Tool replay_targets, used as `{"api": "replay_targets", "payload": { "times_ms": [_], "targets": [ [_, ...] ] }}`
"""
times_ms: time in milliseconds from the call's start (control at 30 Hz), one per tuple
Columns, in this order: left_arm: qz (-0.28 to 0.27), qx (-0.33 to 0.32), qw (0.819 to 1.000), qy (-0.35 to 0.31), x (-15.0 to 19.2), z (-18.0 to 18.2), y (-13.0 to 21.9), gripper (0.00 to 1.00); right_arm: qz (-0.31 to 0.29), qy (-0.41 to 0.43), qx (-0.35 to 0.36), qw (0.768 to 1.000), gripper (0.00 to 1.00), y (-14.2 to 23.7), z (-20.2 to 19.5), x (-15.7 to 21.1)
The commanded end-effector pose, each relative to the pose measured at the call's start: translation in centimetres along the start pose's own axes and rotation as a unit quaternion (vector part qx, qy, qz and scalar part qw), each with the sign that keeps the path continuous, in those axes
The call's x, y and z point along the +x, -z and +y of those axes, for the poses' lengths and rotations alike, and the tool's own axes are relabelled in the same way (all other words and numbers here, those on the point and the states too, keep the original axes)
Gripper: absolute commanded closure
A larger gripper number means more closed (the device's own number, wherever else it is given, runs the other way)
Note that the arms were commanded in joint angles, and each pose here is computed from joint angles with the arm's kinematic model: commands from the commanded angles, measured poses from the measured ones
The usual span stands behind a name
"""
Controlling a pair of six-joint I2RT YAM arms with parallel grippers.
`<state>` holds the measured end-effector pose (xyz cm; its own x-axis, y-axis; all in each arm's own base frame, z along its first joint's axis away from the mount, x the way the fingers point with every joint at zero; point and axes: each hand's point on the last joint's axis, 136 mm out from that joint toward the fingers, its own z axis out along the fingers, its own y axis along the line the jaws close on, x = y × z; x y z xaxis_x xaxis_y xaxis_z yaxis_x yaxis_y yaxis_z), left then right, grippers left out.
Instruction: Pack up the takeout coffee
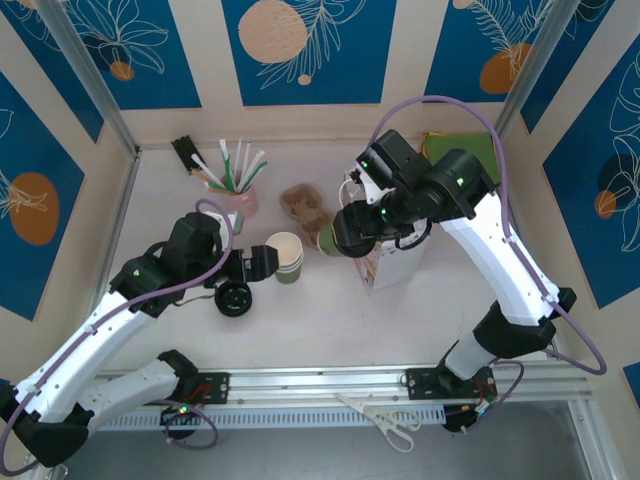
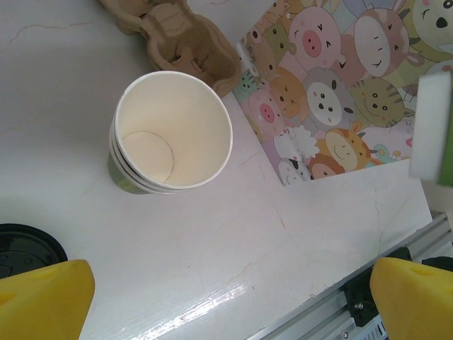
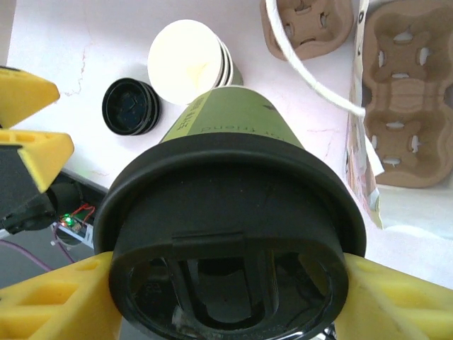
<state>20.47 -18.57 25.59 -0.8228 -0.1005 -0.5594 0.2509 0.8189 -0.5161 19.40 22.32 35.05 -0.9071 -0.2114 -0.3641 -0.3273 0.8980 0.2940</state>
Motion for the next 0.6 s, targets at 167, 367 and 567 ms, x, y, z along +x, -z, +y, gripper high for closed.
{"api": "replay_targets", "payload": {
  "times_ms": [167, 367, 567],
  "targets": [
    [-0.016, 0.014, 1.000, -0.006, -0.9, -0.8, 1.2, 0.00, 0.021, -0.018, 0.037, 0.999, 0.33, 3.1, -3.1, 4.5],
    [-0.016, 0.019, 1.000, -0.005, -1.2, -1.1, 0.9, 0.00, 0.002, -0.029, 0.031, 0.999, 0.33, 4.5, -4.2, 5.1],
    [-0.014, 0.022, 1.000, -0.004, -1.4, -1.4, 0.4, 0.00, -0.021, -0.044, 0.032, 0.998, 0.34, 5.6, -5.7, 5.0]
  ]
}}
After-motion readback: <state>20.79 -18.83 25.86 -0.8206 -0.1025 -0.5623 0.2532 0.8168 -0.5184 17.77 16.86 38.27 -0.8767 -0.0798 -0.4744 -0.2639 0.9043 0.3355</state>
